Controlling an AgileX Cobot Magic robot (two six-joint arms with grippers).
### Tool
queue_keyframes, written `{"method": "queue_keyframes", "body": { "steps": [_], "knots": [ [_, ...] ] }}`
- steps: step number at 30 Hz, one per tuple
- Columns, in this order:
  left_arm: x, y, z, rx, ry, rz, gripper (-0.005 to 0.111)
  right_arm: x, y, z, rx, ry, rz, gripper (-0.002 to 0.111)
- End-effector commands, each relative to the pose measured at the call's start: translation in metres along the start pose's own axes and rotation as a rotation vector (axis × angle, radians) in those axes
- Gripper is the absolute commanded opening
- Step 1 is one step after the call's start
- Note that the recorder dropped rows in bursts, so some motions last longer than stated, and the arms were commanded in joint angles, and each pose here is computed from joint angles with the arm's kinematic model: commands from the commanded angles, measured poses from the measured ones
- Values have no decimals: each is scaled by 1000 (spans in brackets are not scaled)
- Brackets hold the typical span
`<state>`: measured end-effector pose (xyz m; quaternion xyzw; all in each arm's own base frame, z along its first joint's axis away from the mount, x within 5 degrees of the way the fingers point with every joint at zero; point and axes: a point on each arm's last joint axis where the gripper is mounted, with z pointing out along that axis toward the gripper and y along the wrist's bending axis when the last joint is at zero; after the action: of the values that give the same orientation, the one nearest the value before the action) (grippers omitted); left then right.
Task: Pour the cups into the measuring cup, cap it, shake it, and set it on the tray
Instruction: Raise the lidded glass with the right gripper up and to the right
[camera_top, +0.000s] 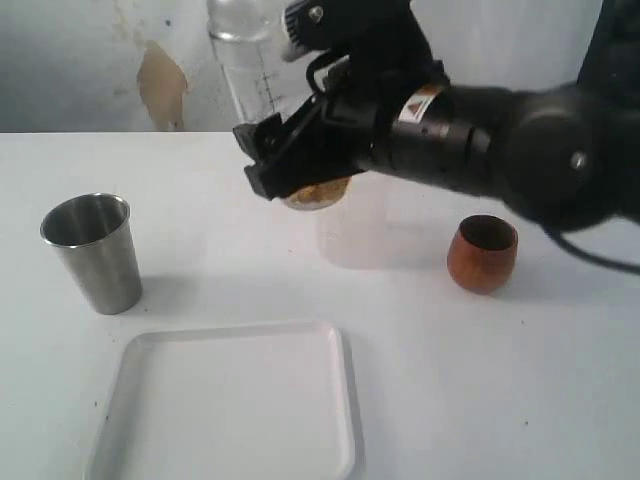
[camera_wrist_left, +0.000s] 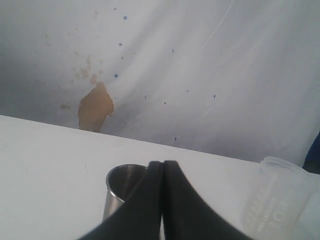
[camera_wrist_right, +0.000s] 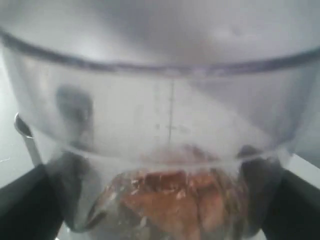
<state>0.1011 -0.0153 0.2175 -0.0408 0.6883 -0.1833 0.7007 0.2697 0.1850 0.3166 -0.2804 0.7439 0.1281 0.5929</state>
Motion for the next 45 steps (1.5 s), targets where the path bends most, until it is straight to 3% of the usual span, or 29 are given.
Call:
{"method": "queue_keyframes", "body": {
  "steps": [1,8,15,21,30,38,45],
  "knots": [
    [3,0,-1,4,12,10,0,-32,-24,-4,5,12,-19,0],
    [3,-1,-1,9,18,22,0,-34,-70,0,81,192,-98,0],
    [4,-1,-1,11,22,28,0,-25,-117,1,439,468,-204,0],
    [4,-1,-1,11,22,28,0,-13,-134,11,572,621,-411,0],
    [4,-1,-1,15,26,36,0,7,-143,31,598,773,-706,0],
    [4,-1,-1,15,27,38,0,22,-145,45,538,874,-879,0],
    [4,-2,-1,19,25,37,0,22,-147,46,550,880,-931,0]
  ]
}}
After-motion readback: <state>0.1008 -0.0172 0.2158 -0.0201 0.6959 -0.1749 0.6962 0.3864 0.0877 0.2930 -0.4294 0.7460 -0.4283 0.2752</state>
